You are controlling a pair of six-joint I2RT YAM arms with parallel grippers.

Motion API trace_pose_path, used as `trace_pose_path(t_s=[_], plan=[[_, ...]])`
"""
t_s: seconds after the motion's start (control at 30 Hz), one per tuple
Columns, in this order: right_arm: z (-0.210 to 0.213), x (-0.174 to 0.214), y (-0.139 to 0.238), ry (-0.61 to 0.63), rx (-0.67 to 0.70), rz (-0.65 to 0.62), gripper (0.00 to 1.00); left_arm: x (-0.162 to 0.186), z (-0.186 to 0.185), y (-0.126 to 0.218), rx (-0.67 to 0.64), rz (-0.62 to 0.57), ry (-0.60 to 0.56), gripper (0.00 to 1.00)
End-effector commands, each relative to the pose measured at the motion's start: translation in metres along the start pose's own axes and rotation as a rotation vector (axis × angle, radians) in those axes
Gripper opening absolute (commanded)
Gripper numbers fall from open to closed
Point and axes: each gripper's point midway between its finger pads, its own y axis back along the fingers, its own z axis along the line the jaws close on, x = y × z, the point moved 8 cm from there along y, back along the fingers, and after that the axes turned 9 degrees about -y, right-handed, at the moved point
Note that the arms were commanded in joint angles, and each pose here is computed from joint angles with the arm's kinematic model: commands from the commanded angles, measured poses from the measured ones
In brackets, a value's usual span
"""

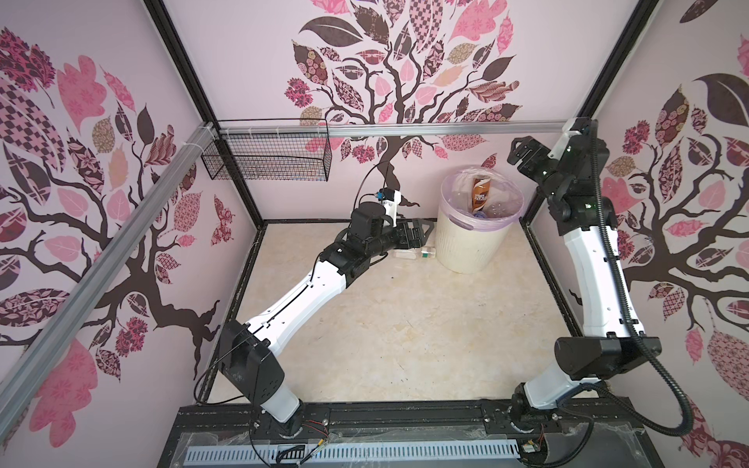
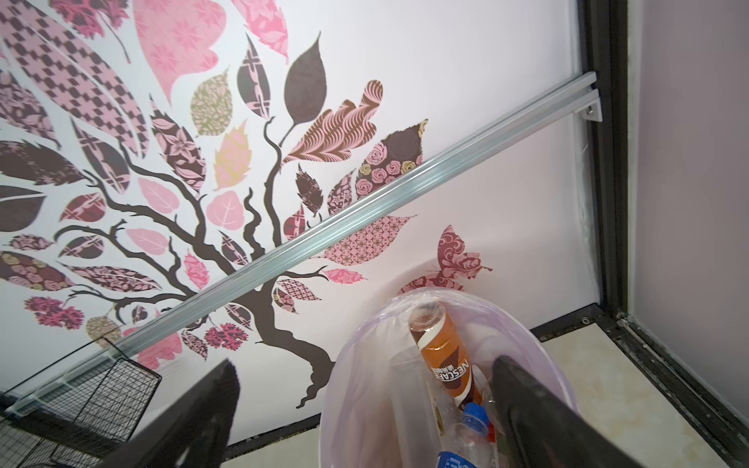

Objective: Throw the plastic bottles in the bin
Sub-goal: 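Open the right gripper above the bin to drop the blue-label bottle, then lower the left gripper onto the green-label bottle while the right gripper returns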

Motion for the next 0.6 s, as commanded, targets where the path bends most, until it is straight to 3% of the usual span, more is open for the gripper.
trace_pose_path(t_s=[0.0, 0.2, 0.33, 0.47, 0.57], plan=[[0.001, 0.004, 0.015, -0.02, -0.031, 0.033, 1.0, 0.005, 0.007, 0.01, -0.04, -0.001, 0.03, 0.98], [0.003, 0.046, 0.05, -0.027, -0.092, 0.104, 1.0, 0.011, 0.034, -0.003, -0.14, 0.091, 0.007, 0.98], [-0.005, 0.103, 0.063, -0.001, -0.095, 0.236, 0.99, 0.019, 0.069, -0.021, -0.233, 0.165, 0.037, 0.98], [-0.011, 0.166, 0.075, 0.048, -0.092, 0.369, 0.99, 0.024, 0.109, -0.04, -0.242, 0.18, 0.114, 0.98], [-0.013, 0.204, 0.085, 0.063, -0.106, 0.469, 1.0, 0.027, 0.132, -0.058, -0.26, 0.186, 0.106, 0.98]])
